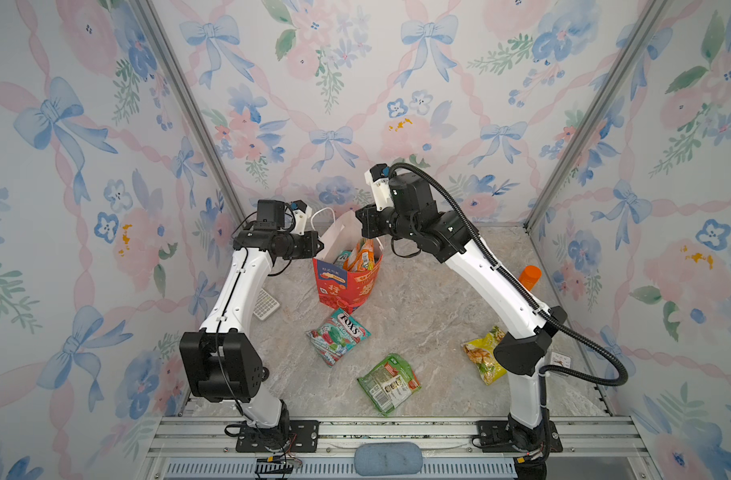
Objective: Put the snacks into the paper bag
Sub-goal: 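Lower the orange packet into the bag and open the right gripper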
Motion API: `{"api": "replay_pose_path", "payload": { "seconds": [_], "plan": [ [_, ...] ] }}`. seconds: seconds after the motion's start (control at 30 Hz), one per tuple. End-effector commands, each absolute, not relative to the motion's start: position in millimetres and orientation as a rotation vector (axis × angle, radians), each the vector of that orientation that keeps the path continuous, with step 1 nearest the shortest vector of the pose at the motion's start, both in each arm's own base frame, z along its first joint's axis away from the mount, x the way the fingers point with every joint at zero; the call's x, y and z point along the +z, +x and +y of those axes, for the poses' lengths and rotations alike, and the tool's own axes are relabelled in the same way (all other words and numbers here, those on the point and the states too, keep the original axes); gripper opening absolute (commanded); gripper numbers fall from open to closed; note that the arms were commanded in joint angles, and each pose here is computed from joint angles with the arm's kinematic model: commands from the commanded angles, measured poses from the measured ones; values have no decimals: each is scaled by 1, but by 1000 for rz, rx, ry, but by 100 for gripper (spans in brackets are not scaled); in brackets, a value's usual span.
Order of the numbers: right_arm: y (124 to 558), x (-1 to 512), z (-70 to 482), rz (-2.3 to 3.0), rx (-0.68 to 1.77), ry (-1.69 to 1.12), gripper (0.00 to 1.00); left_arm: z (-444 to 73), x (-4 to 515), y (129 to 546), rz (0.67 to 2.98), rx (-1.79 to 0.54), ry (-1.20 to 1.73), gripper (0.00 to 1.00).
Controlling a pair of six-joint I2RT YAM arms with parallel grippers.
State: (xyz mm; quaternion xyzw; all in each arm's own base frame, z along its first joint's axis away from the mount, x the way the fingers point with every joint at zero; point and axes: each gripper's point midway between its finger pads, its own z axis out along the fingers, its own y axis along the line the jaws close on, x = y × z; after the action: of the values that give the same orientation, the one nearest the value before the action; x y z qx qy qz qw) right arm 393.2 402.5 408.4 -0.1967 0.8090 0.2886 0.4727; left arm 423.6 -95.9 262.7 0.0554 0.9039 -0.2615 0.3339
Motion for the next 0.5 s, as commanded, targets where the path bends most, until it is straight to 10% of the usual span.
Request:
{"api": "replay_pose_path", "payload": {
  "seconds": [0.0,0.47],
  "plan": [
    [384,398,387,2029,610,-530,14,-95,262,415,2378,-701,128,0],
    [356,316,368,2239,520,-598,27,-95,261,416,2379,-698,127,0]
  ]
}}
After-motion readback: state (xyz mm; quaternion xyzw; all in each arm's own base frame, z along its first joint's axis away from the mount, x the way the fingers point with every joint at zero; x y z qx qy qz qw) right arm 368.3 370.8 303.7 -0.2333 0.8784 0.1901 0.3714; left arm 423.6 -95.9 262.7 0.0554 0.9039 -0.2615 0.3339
